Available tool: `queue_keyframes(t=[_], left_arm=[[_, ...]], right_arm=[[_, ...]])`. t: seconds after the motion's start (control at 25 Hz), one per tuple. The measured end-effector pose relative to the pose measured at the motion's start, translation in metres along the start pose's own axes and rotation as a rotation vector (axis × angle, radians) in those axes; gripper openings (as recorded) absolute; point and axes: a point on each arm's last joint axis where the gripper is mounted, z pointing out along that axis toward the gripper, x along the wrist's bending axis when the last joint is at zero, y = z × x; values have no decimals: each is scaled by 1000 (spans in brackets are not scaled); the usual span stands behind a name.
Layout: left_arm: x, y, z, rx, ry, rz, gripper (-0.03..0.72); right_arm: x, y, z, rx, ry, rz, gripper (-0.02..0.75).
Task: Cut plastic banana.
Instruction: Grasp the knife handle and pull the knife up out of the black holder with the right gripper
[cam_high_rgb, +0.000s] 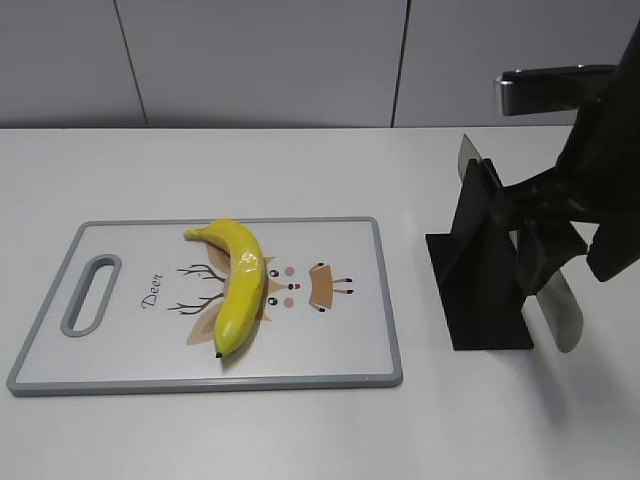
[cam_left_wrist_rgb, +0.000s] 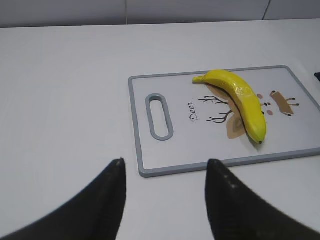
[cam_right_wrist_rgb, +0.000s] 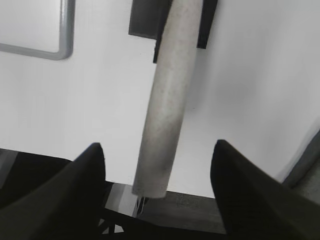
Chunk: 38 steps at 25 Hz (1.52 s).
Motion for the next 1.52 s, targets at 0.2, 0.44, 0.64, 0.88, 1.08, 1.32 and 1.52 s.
queue_keyframes(t=[0.2, 0.44, 0.64, 0.88, 1.08, 1.32, 1.52], left_arm=[[0, 0, 0, 0, 0, 0, 487], [0, 0, 0, 0, 0, 0, 487], [0, 0, 0, 0, 0, 0, 480], [0, 0, 0, 0, 0, 0, 478], [0, 0, 0, 0, 1, 0, 478], [0, 0, 0, 0, 1, 0, 477], [0, 0, 0, 0, 1, 0, 477]], right_arm=[[1, 7, 17, 50, -22, 4, 501], [2, 13, 32, 78, -32, 11, 467], [2, 15, 37, 90, -42, 12, 426], [2, 16, 42, 105, -47, 15, 398], [3, 15, 41, 118, -40, 77, 239], [3, 15, 41, 121, -50, 120, 172], [3, 15, 41, 120, -46, 126, 172]])
